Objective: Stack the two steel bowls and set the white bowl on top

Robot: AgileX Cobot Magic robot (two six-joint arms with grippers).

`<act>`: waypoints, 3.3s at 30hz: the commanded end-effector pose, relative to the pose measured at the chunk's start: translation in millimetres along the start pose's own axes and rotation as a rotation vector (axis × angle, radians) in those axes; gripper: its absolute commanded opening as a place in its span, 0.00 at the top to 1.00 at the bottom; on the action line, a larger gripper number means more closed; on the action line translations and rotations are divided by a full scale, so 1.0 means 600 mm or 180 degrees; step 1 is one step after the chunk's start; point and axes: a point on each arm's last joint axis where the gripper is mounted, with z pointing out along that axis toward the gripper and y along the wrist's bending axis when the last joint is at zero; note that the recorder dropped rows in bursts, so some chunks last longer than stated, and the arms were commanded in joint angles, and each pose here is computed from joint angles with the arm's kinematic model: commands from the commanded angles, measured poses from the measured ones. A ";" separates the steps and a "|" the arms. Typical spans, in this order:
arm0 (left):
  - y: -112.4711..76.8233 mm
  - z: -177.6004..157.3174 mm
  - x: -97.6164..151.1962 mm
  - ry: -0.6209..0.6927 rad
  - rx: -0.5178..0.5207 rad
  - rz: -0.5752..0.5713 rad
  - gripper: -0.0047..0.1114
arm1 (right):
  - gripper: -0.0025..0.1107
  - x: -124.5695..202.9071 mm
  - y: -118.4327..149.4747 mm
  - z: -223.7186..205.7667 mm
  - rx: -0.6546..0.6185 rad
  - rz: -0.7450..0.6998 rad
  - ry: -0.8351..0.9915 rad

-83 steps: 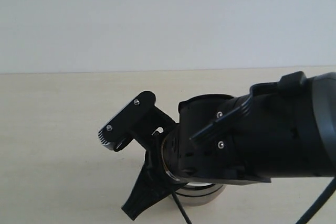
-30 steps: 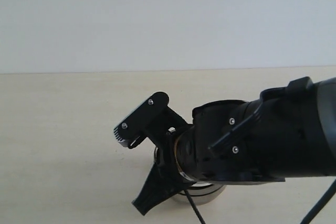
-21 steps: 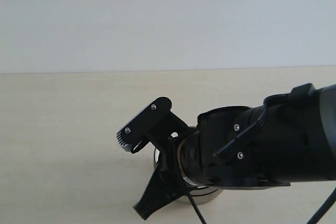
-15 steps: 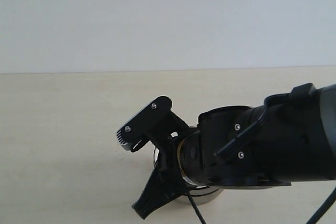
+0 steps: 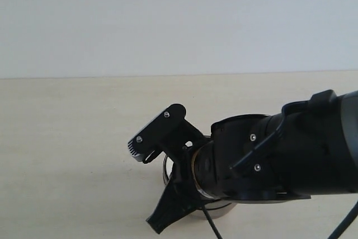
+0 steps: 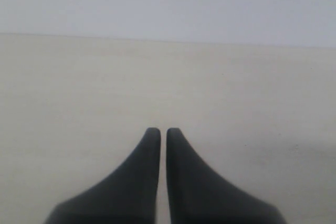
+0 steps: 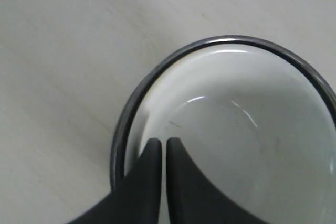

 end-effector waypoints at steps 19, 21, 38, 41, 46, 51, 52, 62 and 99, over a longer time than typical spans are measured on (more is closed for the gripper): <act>0.000 0.000 0.000 -0.0023 0.0015 -0.0012 0.93 | 0.98 -0.025 0.017 -0.005 -0.0393 0.0001 -0.0510; 0.000 0.000 0.000 -0.0023 0.0015 -0.0012 0.93 | 0.98 -0.021 0.011 -0.003 -0.0267 0.0006 -0.0418; 0.000 0.000 0.000 -0.0023 0.0015 -0.0012 0.93 | 0.98 -0.014 0.003 -0.002 -0.0107 0.0083 -0.0288; 0.000 0.000 0.000 -0.0023 0.0015 -0.0012 0.93 | 0.98 -0.015 0.004 -0.004 -0.0124 0.0086 -0.0313; 0.000 0.000 0.000 -0.0023 0.0015 -0.0012 0.93 | 0.98 -0.026 -0.004 -0.029 -0.0132 0.0129 -0.0469; 0.000 0.000 0.000 -0.0023 0.0015 -0.0012 0.93 | 0.98 -0.042 -0.024 -0.084 -0.0070 0.0224 -0.0749; 0.000 0.000 0.000 -0.0023 0.0015 -0.0012 0.93 | 0.98 -0.044 -0.029 -0.097 -0.0044 0.0250 -0.0804; 0.000 0.000 0.000 -0.0023 0.0015 -0.0012 0.93 | 0.98 -0.029 -0.084 -0.246 0.0145 0.0406 -0.1090; 0.000 0.000 0.000 -0.0023 0.0015 -0.0012 0.93 | 0.98 0.306 -0.161 -0.512 0.0255 0.1326 -0.3763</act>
